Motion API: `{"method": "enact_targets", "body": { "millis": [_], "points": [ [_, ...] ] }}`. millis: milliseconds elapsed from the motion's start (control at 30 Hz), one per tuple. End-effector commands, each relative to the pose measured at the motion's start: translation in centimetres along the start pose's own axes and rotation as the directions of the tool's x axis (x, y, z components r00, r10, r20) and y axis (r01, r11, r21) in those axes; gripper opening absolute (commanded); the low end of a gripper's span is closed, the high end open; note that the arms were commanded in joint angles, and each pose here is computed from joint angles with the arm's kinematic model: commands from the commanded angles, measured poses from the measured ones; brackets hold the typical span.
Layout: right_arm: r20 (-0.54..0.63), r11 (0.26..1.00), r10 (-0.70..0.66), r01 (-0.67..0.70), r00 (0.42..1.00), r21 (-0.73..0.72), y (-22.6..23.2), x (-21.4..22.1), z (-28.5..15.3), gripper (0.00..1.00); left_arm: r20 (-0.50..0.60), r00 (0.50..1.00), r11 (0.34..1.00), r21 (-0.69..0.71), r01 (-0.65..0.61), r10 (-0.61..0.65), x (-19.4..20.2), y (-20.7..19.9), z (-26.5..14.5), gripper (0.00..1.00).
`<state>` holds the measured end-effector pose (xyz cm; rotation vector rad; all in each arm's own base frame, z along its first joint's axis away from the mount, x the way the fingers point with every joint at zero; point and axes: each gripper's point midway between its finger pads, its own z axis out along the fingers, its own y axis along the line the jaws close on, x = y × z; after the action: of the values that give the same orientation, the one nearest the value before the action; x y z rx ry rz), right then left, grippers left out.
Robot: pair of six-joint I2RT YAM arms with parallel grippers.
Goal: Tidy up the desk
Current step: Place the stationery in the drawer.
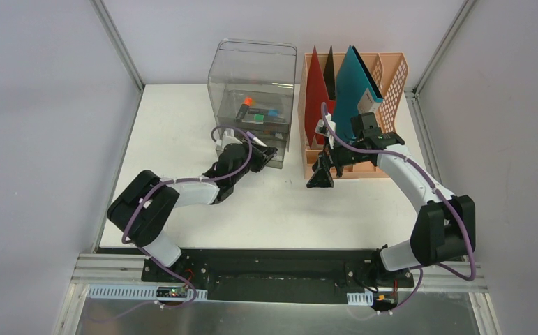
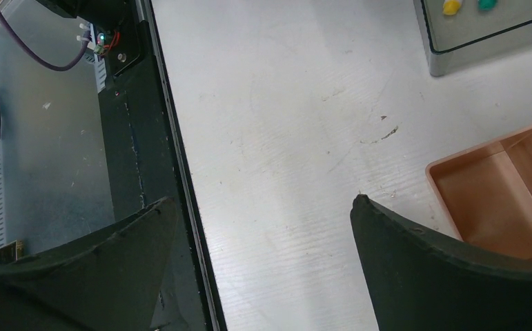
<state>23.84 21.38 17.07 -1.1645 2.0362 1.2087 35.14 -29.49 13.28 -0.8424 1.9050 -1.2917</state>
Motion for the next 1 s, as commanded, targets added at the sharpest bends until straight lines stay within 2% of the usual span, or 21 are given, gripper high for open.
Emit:
{"method": "enact_targets", "body": {
  "millis": [0,167,300,467,733,967],
  "points": [
    [0.039,0.994,-0.111,0.11,0.993,0.028,0.7,-2.0,-1.1,1.0,0.081,0.997,0.993,-0.115,0.018,-0.008,-2.2,-0.5,0.1,0.01],
    [0.036,0.992,-0.121,0.12,0.992,0.039,0.6,-2.0,-1.2,1.0,0.119,0.993,0.987,-0.159,0.006,0.013,-3.7,-2.0,0.6,0.11],
    [0.03,0.991,-0.125,0.124,0.992,0.046,0.5,-1.8,-1.3,1.0,0.141,0.99,0.988,-0.153,0.012,0.01,-4.7,-2.9,1.1,0.32],
    [0.017,0.989,-0.132,0.131,0.991,0.061,0.1,-1.5,-1.3,1.0,0.147,0.989,0.99,-0.141,0.006,0.015,-5.3,-3.6,1.0,0.48],
    [-0.013,0.983,-0.154,0.154,0.988,0.1,-0.7,-1.0,-1.4,1.0,0.166,0.985,0.993,-0.111,-0.026,0.045,-5.9,-4.5,-0.8,0.55],
    [-0.082,0.961,-0.207,0.218,0.975,0.17,-2.3,0.2,-1.9,1.0,0.184,0.974,0.991,-0.034,-0.13,0.134,-6.5,-6.6,-4.0,0.6]
  ]
}}
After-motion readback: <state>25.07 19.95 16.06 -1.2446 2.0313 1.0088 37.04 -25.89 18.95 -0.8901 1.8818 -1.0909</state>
